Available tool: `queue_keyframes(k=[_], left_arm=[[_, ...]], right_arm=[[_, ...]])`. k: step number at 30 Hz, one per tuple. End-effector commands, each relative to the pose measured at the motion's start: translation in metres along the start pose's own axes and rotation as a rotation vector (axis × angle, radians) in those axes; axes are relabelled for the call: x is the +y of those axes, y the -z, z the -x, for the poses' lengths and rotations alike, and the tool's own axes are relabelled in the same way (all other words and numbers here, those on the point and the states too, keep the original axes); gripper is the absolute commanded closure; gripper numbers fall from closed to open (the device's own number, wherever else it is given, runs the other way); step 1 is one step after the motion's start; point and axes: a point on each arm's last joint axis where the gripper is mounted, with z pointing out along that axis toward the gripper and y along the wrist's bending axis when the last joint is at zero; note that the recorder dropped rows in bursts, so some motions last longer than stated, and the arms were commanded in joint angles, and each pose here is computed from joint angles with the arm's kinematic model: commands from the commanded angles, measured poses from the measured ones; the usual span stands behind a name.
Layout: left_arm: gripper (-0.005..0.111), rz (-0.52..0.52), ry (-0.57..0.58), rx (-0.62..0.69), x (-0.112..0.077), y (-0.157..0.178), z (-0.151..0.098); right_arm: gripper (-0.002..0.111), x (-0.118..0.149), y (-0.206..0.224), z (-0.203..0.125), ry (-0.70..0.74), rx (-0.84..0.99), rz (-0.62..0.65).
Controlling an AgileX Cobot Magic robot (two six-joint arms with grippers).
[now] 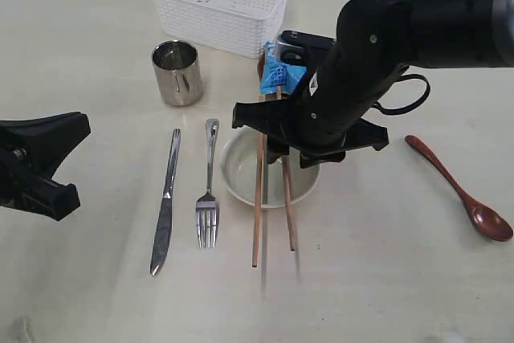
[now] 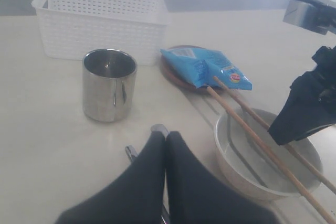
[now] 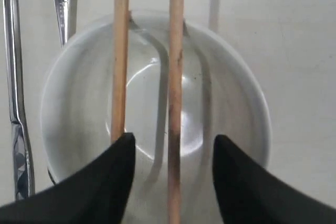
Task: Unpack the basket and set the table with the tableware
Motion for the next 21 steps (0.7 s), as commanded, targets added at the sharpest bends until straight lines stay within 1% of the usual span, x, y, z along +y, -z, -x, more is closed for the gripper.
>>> queue_keyframes(k=[1, 3, 5, 8, 12, 15, 21], left_arm=[[0.107, -0.002, 0.002, 0.002, 0.0, 0.001, -0.002], [0.107, -0.002, 0.002, 0.002, 0.0, 0.001, -0.002], [0.107, -0.002, 0.002, 0.002, 0.0, 0.001, -0.002], [0.107, -0.002, 0.002, 0.002, 0.0, 0.001, -0.002], [0.107, -0.002, 0.002, 0.002, 0.0, 0.001, -0.002], [0.107, -0.002, 0.002, 0.002, 0.0, 0.001, -0.002], [0.107, -0.002, 0.002, 0.002, 0.0, 0.001, -0.002]], right_arm=[[0.059, 0.002, 0.001, 0.002, -0.016, -0.026, 0.006], [0.061, 0.003, 0.002, 0.004, -0.01, -0.041, 0.017], [0.06, 0.004, 0.006, 0.005, -0.004, -0.065, 0.033], [0.054, 0.008, 0.017, 0.008, 0.045, -0.093, 0.054], [0.042, 0.016, 0.02, 0.005, 0.131, -0.056, 0.04], [0.042, 0.021, 0.013, 0.005, 0.153, -0.044, 0.035], [0.042, 0.024, -0.011, 0.009, 0.142, 0.004, 0.0]])
